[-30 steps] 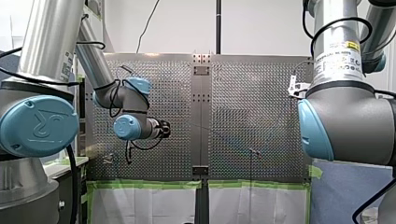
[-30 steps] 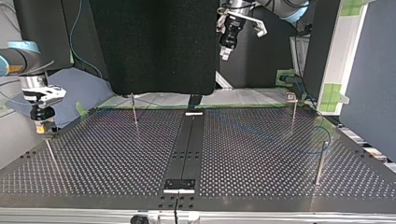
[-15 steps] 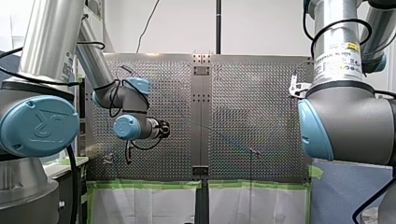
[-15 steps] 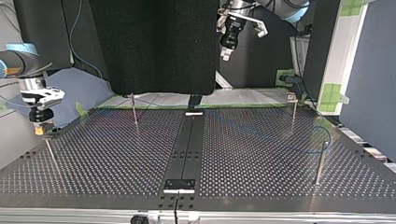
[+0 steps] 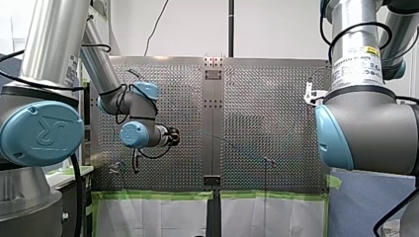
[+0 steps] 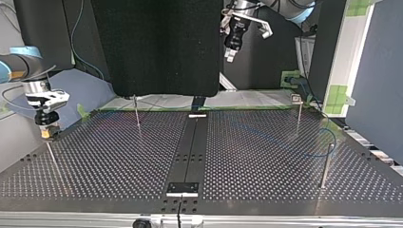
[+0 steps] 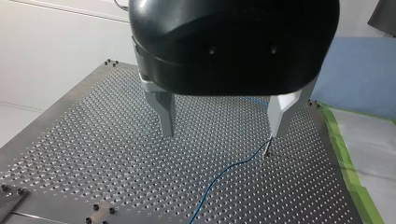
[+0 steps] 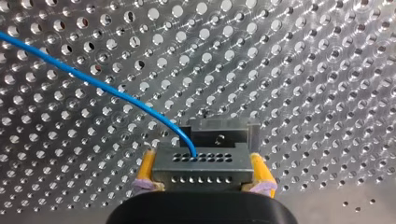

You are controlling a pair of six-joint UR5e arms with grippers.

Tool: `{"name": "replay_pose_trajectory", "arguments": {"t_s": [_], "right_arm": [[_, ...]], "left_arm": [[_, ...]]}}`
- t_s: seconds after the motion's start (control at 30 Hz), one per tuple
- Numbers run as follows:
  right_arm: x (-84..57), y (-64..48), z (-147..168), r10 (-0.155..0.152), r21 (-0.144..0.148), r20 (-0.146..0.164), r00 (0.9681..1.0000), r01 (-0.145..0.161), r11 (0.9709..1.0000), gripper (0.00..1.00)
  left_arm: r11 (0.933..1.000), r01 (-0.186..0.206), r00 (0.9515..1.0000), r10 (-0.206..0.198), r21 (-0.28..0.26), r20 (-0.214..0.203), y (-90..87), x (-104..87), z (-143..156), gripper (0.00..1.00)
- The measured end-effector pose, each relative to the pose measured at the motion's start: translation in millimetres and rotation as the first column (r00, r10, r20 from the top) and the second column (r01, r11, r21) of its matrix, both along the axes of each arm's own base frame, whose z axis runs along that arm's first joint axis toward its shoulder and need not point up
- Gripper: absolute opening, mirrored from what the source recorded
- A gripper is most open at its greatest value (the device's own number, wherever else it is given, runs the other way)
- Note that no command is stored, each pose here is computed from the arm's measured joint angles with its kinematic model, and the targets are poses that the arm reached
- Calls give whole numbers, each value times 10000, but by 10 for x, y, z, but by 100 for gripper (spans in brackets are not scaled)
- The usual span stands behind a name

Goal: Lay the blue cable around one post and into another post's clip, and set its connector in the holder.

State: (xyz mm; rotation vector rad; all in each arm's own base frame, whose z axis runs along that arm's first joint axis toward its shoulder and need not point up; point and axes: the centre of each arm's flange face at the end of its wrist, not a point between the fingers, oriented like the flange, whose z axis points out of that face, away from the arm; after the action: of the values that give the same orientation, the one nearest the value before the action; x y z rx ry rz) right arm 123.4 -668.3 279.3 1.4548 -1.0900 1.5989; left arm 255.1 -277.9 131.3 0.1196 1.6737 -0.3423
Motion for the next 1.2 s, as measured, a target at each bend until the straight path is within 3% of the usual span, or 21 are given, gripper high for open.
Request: {"name": "replay_pose_trajectory", "arguments": {"t_s": [1.2], "right_arm": [[55,-81,71,193,-232,27,9998,-192,9995,0]], "left_arm": [[10000,-88,9999,88,-39,48,35,55,5,98]]}}
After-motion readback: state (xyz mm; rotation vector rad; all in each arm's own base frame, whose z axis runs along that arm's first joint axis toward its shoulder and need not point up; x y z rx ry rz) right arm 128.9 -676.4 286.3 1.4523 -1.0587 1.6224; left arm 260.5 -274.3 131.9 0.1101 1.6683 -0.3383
